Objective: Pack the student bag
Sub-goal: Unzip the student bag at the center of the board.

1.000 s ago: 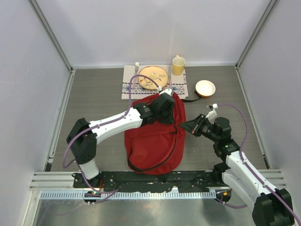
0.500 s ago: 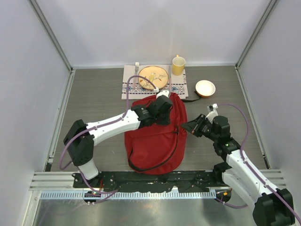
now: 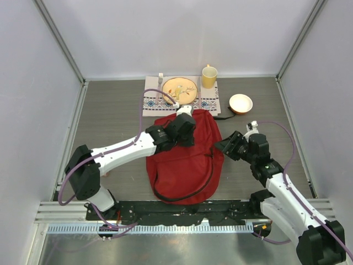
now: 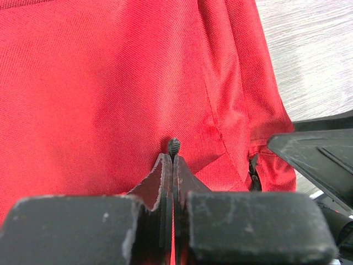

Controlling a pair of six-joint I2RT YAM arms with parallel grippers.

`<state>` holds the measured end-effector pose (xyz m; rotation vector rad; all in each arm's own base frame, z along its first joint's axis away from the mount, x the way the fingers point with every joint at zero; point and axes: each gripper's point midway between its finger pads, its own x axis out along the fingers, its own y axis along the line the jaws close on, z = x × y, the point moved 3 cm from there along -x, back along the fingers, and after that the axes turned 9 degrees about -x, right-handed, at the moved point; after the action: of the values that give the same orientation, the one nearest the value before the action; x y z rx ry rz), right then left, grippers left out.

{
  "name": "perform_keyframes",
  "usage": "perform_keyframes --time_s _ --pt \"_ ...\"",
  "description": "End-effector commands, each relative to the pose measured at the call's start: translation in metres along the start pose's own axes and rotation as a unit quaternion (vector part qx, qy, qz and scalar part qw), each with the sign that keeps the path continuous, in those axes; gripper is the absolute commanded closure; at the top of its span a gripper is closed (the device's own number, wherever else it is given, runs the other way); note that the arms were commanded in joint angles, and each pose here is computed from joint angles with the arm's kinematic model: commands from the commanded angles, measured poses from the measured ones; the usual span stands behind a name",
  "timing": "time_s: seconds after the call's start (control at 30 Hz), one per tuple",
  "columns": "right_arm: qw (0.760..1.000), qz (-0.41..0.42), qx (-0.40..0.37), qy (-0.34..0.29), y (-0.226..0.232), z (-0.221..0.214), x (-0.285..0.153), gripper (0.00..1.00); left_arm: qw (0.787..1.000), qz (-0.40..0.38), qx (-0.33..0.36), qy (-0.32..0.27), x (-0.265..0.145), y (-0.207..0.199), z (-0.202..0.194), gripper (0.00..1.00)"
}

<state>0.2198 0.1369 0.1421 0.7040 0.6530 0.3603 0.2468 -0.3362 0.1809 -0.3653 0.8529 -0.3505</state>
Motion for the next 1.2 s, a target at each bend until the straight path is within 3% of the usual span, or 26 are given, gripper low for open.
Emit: perform_keyframes --time_s 0.0,0.07,0.17,0.3,0.37,0.53,0.93,1.17 --pt "0.995 0.016 -0.056 -0.083 0.034 0.049 -0.021 0.38 0.999 -0.035 -0.014 -0.017 -0.005 -0.011 0.011 1.0" --pt "0.993 0.024 -0.073 -0.093 0.046 0.058 -0.034 0.31 0.999 -0.039 -0.016 -0.011 -0.002 -0.013 0.008 1.0" --pt "0.991 0.068 -0.1 -0.064 0.064 0.054 -0.04 0.31 0.999 -0.043 -0.019 -0.013 -0.002 -0.014 0.009 1.0" --pt "0.988 0.118 -0.104 -0.008 0.072 0.036 -0.035 0.36 0.998 -0.054 -0.025 -0.015 -0.001 -0.018 0.01 1.0" --pt "0.985 0.135 -0.106 -0.009 0.075 0.036 -0.034 0.4 0.998 -0.057 -0.027 -0.016 -0.001 -0.02 0.01 1.0" --pt "0.984 0.145 -0.1 0.022 0.071 0.024 -0.024 0.47 0.998 -0.059 -0.028 -0.012 0.001 -0.02 0.008 1.0" --pt "0.981 0.14 -0.101 0.084 0.067 -0.005 0.0 0.49 0.997 -0.063 -0.032 -0.008 0.002 -0.022 0.006 1.0" --pt "0.985 0.1 -0.109 0.083 0.06 -0.013 0.009 0.53 0.997 -0.065 -0.032 -0.009 0.0 -0.022 0.007 1.0"
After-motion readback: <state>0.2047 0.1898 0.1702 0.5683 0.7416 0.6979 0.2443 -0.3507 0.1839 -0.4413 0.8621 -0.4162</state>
